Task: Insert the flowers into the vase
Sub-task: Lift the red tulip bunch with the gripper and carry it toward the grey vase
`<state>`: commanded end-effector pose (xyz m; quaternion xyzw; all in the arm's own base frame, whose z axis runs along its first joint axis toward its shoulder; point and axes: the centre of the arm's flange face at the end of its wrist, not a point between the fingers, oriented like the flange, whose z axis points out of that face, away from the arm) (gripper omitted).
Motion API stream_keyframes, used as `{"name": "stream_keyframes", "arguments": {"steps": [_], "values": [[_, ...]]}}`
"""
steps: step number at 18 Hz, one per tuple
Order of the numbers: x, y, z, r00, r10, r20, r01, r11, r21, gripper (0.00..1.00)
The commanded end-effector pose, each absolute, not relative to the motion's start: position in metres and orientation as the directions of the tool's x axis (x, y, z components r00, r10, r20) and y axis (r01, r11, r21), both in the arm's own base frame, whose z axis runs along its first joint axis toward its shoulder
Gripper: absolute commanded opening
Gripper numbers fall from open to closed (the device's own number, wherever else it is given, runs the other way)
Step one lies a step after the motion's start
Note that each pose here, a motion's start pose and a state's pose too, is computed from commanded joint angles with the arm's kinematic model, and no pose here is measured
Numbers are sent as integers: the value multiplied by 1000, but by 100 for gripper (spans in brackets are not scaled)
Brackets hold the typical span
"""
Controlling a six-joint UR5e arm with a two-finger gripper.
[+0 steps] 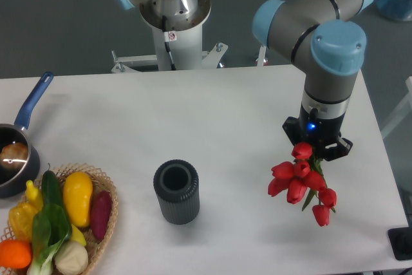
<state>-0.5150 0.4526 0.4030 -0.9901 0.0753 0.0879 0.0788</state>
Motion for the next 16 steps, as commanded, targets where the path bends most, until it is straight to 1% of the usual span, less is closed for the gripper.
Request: {"name": "stream_keyframes", "arguments": {"steps": [3,4,7,9,11,14,16], "values": [[-502,450,429,972,-118,-201,-157,-970,-188,0],[-498,450,436,975,-111,-191,-154,-962,-227,1],[-499,431,459,990,4,-144,-45,-940,-339,1],[-498,412,472,995,34,-91,-10,-895,-446,0],[-491,398,488,996,36,-78,-12,-841,-540,0],[-485,400,508,999,11,-45,-22,-730,-683,0],[-486,400,515,1000,-3,7,3,-647,-762,0]]}}
